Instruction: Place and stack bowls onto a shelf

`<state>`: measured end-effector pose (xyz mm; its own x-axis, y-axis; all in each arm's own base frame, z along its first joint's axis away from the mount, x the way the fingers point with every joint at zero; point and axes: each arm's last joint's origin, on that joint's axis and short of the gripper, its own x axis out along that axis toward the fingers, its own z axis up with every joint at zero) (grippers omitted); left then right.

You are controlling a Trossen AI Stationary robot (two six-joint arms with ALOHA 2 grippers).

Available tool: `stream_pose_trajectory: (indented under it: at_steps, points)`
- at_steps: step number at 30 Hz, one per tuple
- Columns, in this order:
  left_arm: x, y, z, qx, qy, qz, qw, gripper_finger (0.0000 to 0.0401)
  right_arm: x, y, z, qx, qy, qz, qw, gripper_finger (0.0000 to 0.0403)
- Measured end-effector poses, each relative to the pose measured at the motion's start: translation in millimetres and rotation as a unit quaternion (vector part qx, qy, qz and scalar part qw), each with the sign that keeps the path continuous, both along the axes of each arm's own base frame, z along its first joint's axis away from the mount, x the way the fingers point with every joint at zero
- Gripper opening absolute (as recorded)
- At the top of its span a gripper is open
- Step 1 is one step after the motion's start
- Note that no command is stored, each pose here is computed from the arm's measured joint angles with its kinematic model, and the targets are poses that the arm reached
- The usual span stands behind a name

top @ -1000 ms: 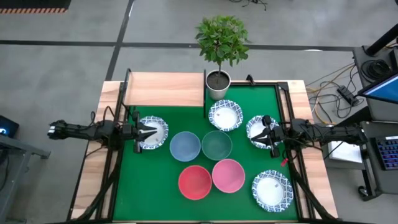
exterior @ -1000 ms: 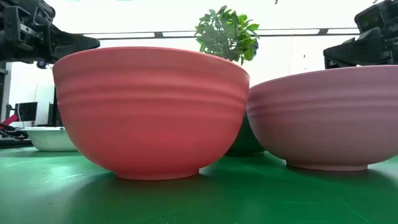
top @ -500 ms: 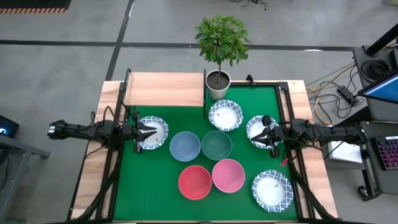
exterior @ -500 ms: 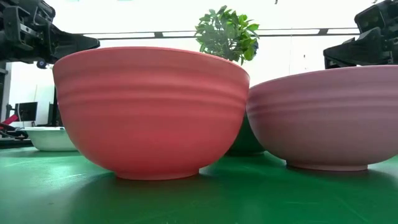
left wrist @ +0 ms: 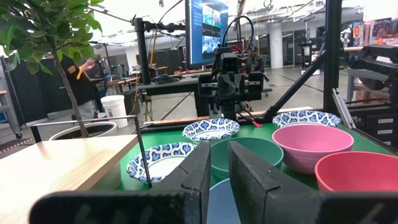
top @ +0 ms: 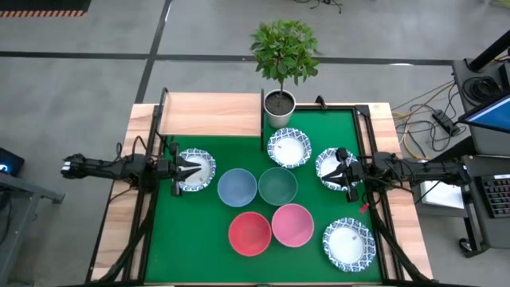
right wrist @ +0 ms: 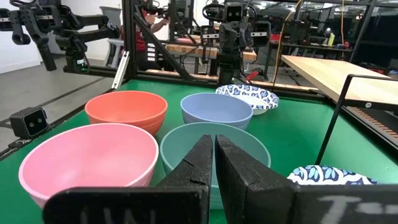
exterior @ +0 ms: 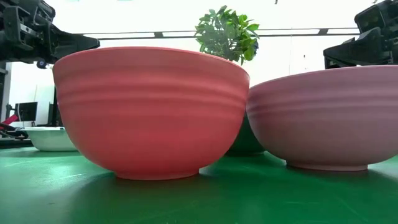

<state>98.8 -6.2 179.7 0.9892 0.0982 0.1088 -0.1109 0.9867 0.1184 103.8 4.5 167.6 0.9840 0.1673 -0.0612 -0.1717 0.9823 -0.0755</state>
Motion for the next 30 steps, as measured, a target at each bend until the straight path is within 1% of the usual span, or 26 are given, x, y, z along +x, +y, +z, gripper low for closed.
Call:
stream_pose_trajectory:
  at_steps: [10,11,13,15,16,19,21,23,25,26,30]
  points:
    - [0,0,0,0.000,0.000,0.000,1.000,0.0039,0,0,0,-0.001,0.000,0.000,1.000,0.0009]
    - [0,0,0,0.000,0.000,0.000,1.000,0.0039,0,0,0,-0.020,-0.005,0.000,1.000,0.0009]
    - [0,0,0,0.000,0.000,0.000,1.000,0.0039,0,-1,1,-0.115,-0.024,-0.008,0.993,0.0009]
    - [0,0,0,0.000,0.000,0.000,1.000,0.0039,0,-1,1,-0.211,-0.035,-0.009,0.977,0.0009]
    - [0,0,0,0.001,0.000,0.000,1.000,0.0039,0,-1,1,-0.251,-0.039,-0.007,0.967,0.0009]
    - [0,0,2,0.017,-0.009,0.002,1.000,0.0039,0,-2,2,-0.347,-0.051,-0.021,0.936,0.0009]
    - [-1,0,7,0.003,-0.037,0.001,0.999,0.0039,0,-3,2,-0.379,-0.049,-0.033,0.924,0.0009]
    - [-2,0,13,-0.053,-0.070,-0.008,0.996,0.0039,1,-4,2,-0.382,-0.051,-0.038,0.922,0.0009]
    - [-3,0,17,-0.114,-0.099,-0.020,0.988,0.0039,0,-4,3,-0.357,-0.050,-0.040,0.932,0.0009]
    - [-4,1,19,-0.124,-0.110,-0.023,0.986,0.0039,0,-4,3,-0.338,-0.049,-0.041,0.939,0.0009]
    - [-7,1,26,-0.129,-0.148,-0.028,0.980,0.0039,1,-4,2,-0.247,-0.038,-0.047,0.967,0.0009]
